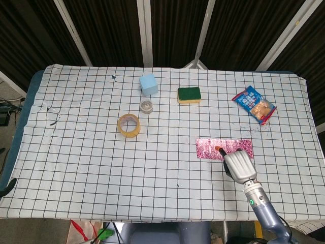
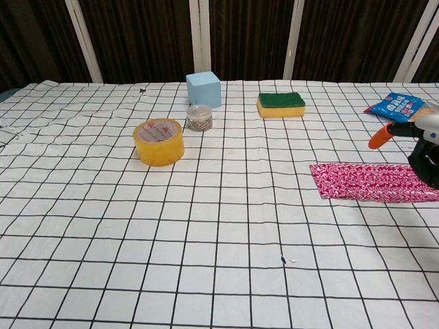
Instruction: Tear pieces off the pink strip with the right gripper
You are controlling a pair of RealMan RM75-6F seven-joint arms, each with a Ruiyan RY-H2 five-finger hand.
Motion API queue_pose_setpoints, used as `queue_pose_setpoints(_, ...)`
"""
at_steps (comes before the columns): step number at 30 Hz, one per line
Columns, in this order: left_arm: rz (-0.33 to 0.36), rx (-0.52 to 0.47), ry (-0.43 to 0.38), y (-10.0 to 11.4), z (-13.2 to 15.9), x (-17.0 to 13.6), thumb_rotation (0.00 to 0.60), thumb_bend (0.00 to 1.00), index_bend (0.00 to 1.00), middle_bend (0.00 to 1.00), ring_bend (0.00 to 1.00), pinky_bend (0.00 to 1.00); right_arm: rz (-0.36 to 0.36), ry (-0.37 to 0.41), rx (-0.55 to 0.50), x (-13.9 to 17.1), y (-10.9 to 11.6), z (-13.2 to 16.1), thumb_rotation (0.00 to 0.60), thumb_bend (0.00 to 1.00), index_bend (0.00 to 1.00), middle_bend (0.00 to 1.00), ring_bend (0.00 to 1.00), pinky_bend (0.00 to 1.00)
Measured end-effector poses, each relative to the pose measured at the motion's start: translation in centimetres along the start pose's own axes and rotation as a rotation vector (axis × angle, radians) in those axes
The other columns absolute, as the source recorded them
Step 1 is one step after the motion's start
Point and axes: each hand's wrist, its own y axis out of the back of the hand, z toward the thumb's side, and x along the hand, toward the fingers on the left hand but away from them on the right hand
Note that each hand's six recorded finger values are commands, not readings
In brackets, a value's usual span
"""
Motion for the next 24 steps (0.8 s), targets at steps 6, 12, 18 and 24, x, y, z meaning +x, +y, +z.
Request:
queue_pose_setpoints(6, -0.006, 0.012, -0.001, -0.3, 0.2, 0.1, 0.6, 0.36, 0.16, 0.0, 0.0, 0.1, 0.023, 0.008, 0.027, -0.9, -0.5, 1.0, 0.6, 0.8, 0.25, 0.82, 0.75, 0.62)
queue_pose_setpoints(12, -0.009, 0.018, 0.002, -0.4, 0.3, 0.2, 0.6, 0.36, 0.16, 0.0, 0.0, 0.1, 0.06, 0.01, 0.027, -2.4, -0.9, 2.2, 0.6, 0.83, 0.25, 0.82, 0.75, 0.62)
queue_pose_setpoints(18, -0.007, 0.017, 0.01, -0.4, 0.1, 0.2, 0.6, 0.36, 0.16, 0.0, 0.0, 0.1, 0.067, 0.021, 0.036, -3.7, -0.8, 3.6, 0.6, 0.83, 0.25, 0.82, 0.75, 0.62)
queue_pose_setpoints(24, -0.008, 0.018, 0.009, -0.4, 0.1, 0.3, 0.6, 0.36, 0.16, 0.0, 0.0, 0.1, 0.086, 0.019, 0.045, -4.1, -1.2, 4.2, 0.6, 0.83, 0.25, 0.82, 0.75, 0.62)
